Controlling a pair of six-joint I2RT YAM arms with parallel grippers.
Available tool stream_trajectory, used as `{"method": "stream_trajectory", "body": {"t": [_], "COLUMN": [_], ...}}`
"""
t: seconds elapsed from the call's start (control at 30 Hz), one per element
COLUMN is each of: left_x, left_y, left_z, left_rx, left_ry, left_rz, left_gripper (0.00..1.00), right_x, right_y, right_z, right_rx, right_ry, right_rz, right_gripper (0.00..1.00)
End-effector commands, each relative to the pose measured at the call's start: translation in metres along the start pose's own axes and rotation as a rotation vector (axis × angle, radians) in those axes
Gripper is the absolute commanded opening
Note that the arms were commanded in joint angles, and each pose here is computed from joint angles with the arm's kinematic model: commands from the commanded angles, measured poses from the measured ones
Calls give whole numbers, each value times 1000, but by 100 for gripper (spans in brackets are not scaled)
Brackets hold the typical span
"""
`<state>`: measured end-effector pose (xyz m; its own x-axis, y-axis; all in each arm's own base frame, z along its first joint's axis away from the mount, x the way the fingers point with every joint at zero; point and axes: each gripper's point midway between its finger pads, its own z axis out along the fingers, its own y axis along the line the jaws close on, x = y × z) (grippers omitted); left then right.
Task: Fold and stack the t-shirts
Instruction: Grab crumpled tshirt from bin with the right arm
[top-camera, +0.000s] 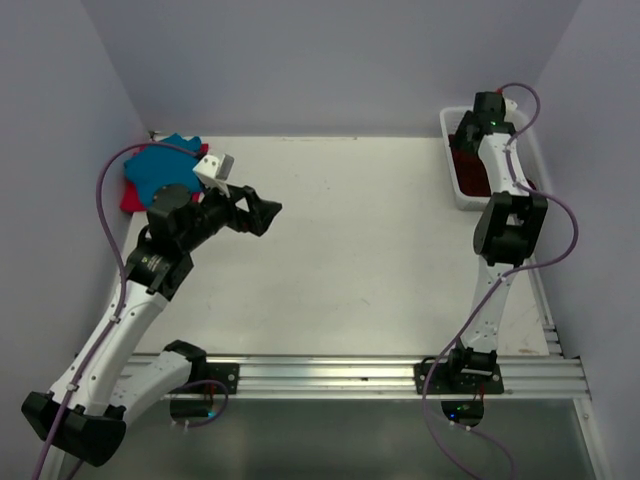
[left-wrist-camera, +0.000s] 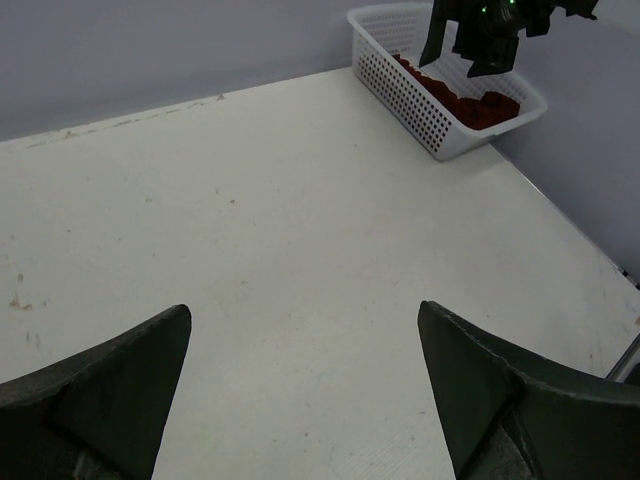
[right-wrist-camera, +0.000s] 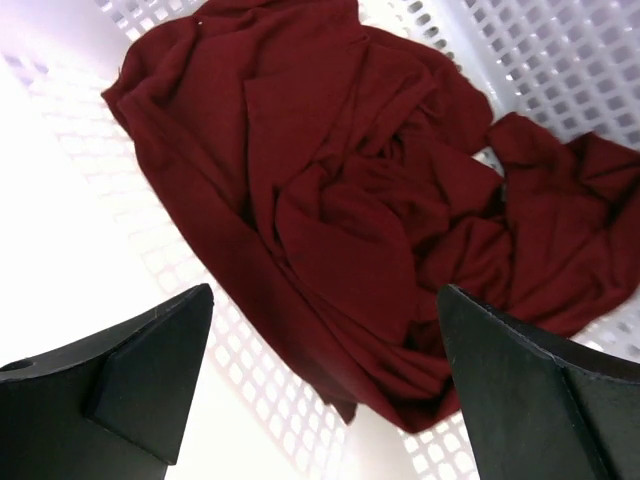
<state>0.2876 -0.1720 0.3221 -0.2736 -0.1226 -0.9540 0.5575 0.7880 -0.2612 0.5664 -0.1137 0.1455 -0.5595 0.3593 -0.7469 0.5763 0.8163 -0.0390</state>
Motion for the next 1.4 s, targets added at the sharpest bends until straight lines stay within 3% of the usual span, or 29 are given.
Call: {"method": "stream_trajectory", "body": {"t": [0.0, 0.37, 0.43, 0.47, 0.5, 0.53, 0.63, 0.67, 0.73, 0.77, 0.83, 0.93, 0.97, 1.1, 1.37], "left_x": [4, 2, 3, 3, 3, 3, 4, 5, 5, 7, 9, 11, 11, 14, 19], "left_y": [4, 6, 6, 6, 6, 5, 5, 5, 3, 3, 2, 0, 0, 1, 0], "left_z": [-7, -25, -27, -27, -28, -28, -27, -27, -24, -23, -20, -17, -16, -17, -15], "left_rx": [-29, -70, -74, -74, -73, -72, -70, -67, -49, -50, -37, -21, -19, -20, -9], "left_ry": [2, -13, -12, -12, -14, -13, -15, -13, -16, -11, -6, -3, -2, -4, 3], "left_rz": [19, 22, 20, 18, 17, 16, 12, 10, 6, 2, -4, -10, -12, -11, -17], "left_gripper": [100, 100, 100, 100, 100, 100, 100, 100, 100, 100, 100, 100, 100, 100, 100], "right_x": [-5, 65, 74, 79, 81, 79, 61, 73, 39, 44, 7, -9, -37, -67, -87], "right_y": [-5, -15, -14, -14, -11, -11, -7, -11, -1, -4, 6, 13, 15, 10, 13], "right_z": [14, 57, 59, 61, 60, 58, 44, 41, 23, 13, -14, -38, -63, -111, -201], "right_rx": [-60, 18, 14, 6, -14, -18, -67, -69, -170, -180, -277, -378, -426, -492, -712], "right_ry": [51, 236, 260, 275, 281, 280, 218, 231, 75, 84, -43, -136, -230, -364, -528], "right_rz": [119, 133, 123, 119, 119, 122, 129, 116, 143, 134, 169, 188, 211, 227, 217], "right_gripper": [98, 91, 84, 69, 14, 0, 0, 0, 0, 0, 0, 0, 0, 0, 0]}}
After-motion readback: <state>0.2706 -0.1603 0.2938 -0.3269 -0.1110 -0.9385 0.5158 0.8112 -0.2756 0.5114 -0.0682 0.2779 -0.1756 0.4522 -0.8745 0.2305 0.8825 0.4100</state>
